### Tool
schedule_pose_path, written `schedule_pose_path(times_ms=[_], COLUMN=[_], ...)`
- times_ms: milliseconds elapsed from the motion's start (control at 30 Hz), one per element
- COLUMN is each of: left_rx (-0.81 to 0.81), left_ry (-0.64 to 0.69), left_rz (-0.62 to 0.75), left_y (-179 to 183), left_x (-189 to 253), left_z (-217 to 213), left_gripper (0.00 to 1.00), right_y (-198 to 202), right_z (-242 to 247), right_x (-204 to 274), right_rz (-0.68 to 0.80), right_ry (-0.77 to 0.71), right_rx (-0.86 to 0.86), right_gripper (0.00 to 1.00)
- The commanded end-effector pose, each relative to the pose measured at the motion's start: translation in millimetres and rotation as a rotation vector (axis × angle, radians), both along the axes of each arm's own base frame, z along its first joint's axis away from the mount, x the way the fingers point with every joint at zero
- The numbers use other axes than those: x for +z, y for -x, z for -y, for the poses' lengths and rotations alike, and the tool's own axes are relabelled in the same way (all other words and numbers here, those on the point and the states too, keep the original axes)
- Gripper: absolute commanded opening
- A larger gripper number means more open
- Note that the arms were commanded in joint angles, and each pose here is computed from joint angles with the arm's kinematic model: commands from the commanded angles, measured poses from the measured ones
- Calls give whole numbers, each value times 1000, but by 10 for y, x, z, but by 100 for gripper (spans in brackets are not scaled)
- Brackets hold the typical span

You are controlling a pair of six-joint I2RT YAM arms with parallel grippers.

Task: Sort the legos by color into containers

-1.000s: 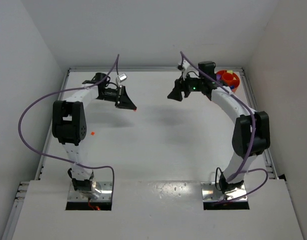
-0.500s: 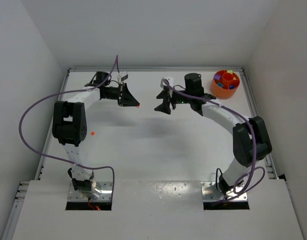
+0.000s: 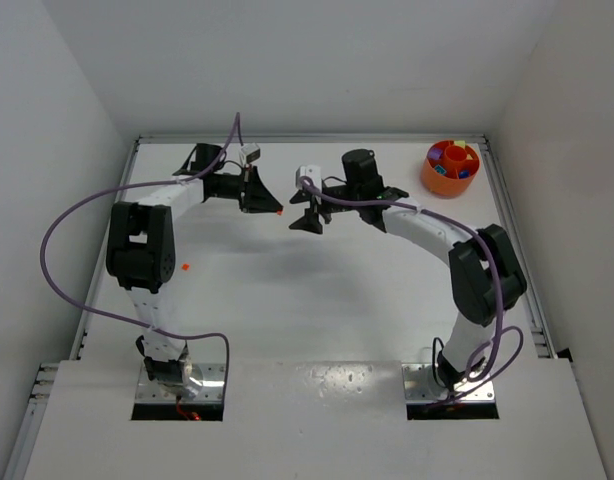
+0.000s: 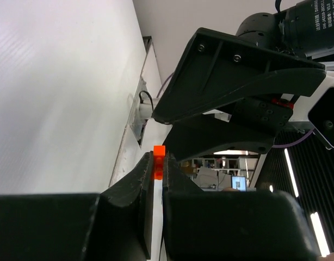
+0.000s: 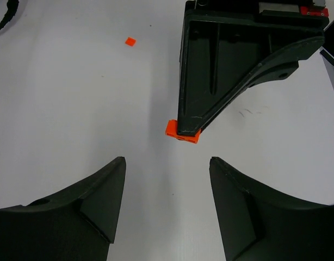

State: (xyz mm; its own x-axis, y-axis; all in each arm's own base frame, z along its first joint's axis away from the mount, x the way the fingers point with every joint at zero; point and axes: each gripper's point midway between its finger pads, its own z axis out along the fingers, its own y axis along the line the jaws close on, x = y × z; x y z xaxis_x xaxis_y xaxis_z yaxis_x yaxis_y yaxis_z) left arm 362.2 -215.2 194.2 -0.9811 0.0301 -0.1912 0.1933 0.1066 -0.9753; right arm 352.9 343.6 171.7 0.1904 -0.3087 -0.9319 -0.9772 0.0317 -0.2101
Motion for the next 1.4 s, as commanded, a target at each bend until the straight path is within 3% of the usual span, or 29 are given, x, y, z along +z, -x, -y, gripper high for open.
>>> schedule_pose_path(times_ms=[0, 300, 1133, 1200, 1267, 1367], left_rx=[-33, -51, -47, -48, -29, 12], left_ry=[33, 35, 30, 31, 22, -7], left_rz=[61, 70, 98, 116, 149, 192], left_y=[75, 103, 76, 62, 29, -24], left_x=[214, 239, 245, 266, 297, 349], left_z=[31, 98, 100, 102, 70, 24], left_gripper=[0, 0, 0, 10, 29, 36], right_y=[-69, -142, -202, -237, -251, -274], right_z=[-156, -223, -288, -271, -172, -24], right_x=[268, 319, 275, 319, 219, 306], right_rz=[74, 2, -25, -10, -40, -30], right_ry=[-59, -108, -118, -118, -89, -71], right_rx=[31, -12, -41, -65, -101, -171], right_gripper=[64, 64, 23, 20, 15, 9])
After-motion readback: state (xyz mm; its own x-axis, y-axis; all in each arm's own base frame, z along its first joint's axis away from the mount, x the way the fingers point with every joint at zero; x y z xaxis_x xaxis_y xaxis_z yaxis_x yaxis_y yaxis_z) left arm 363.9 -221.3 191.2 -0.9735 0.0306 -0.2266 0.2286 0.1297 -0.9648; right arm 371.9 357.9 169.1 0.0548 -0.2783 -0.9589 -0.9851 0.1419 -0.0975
